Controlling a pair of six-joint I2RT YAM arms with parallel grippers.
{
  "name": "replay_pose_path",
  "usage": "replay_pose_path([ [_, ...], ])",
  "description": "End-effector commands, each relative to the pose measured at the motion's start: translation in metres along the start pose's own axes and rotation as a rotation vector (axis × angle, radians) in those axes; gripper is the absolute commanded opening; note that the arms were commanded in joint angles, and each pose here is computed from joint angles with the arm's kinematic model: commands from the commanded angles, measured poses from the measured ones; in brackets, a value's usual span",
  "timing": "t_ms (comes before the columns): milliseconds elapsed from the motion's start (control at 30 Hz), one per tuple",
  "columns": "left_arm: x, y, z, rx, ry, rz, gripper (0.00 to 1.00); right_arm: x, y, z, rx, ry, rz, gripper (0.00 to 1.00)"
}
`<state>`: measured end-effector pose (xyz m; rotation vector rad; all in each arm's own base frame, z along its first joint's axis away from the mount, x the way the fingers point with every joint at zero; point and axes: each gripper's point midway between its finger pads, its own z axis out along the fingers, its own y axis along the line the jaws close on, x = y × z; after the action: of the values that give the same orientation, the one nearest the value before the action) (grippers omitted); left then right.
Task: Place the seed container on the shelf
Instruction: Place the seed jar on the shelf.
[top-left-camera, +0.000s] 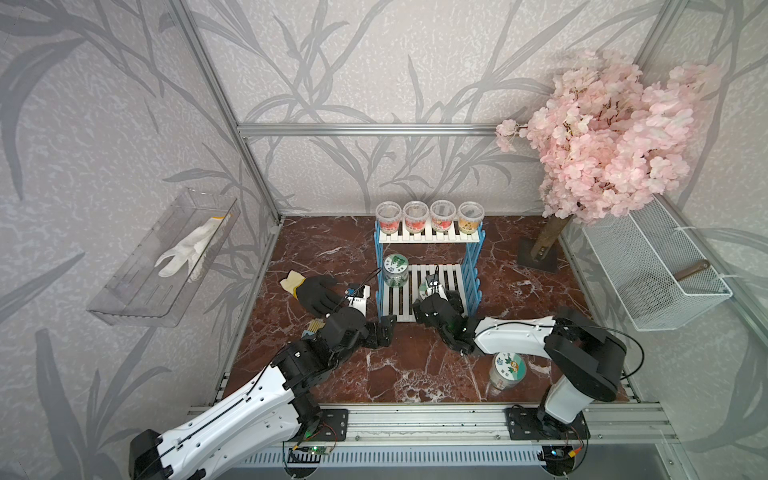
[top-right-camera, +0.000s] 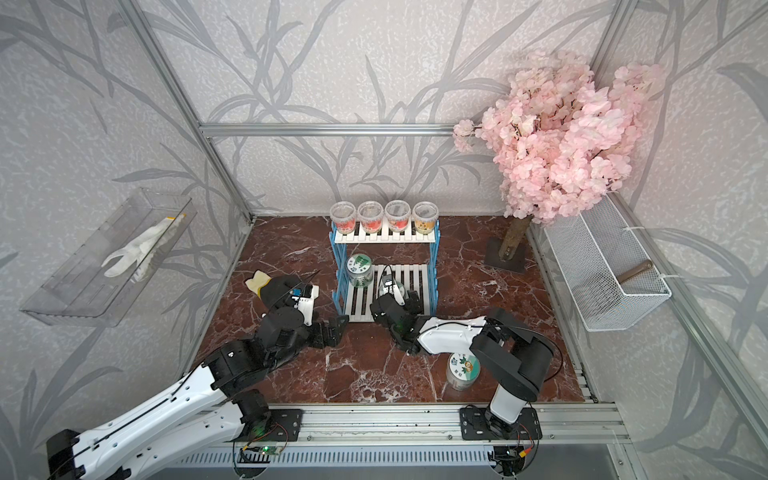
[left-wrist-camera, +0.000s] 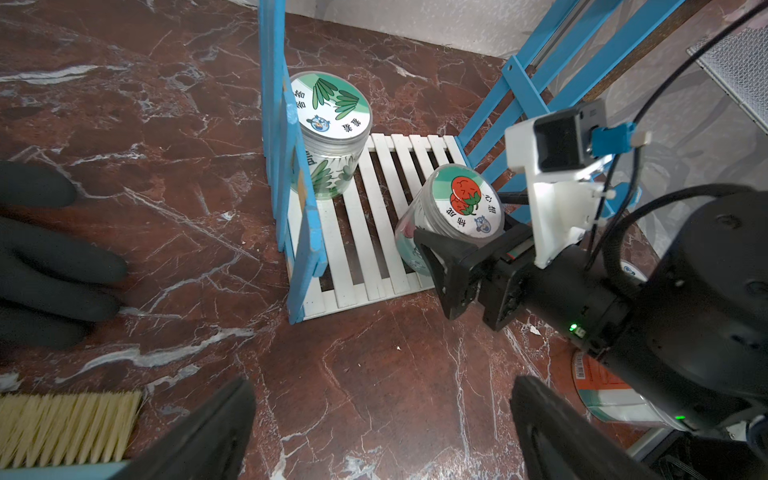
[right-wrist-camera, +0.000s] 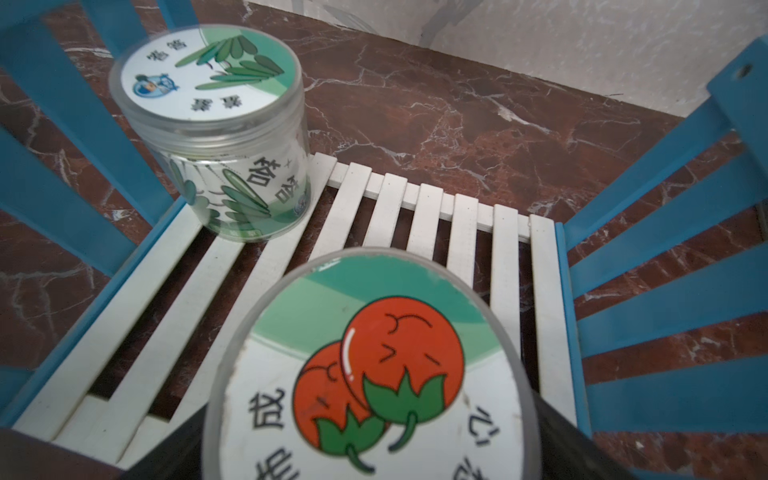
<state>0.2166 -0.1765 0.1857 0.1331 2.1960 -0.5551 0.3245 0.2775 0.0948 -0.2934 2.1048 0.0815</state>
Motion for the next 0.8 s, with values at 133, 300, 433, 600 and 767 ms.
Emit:
replay_pose_path([
  [133, -0.002, -0.004, 0.002, 0.014, 0.005, -0.005, 1.0, -0.019, -0.001, -0.025, -0.053, 0.12, 0.029, 0.99],
  [300, 0.0, -0.004, 0.003, 0.012, 0.016, 0.004, 1.0, -0.024, -0.001, -0.036, -0.069, 0.161, 0.07, 0.99],
  [433, -0.001, -0.003, 0.003, 0.007, 0.017, 0.002, 1.0, -0.03, 0.002, -0.033, -0.054, 0.173, 0.091, 1.0],
  [600, -0.001, -0.004, 0.003, 0.01, 0.022, 0.001, 1.0, -0.033, 0.007, -0.022, -0.023, 0.179, 0.113, 1.0],
  [767, 0.001, -0.002, 0.002, 0.007, 0.031, 0.001, 1.0, -0.032, -0.006, -0.006, 0.019, 0.221, 0.168, 1.0],
])
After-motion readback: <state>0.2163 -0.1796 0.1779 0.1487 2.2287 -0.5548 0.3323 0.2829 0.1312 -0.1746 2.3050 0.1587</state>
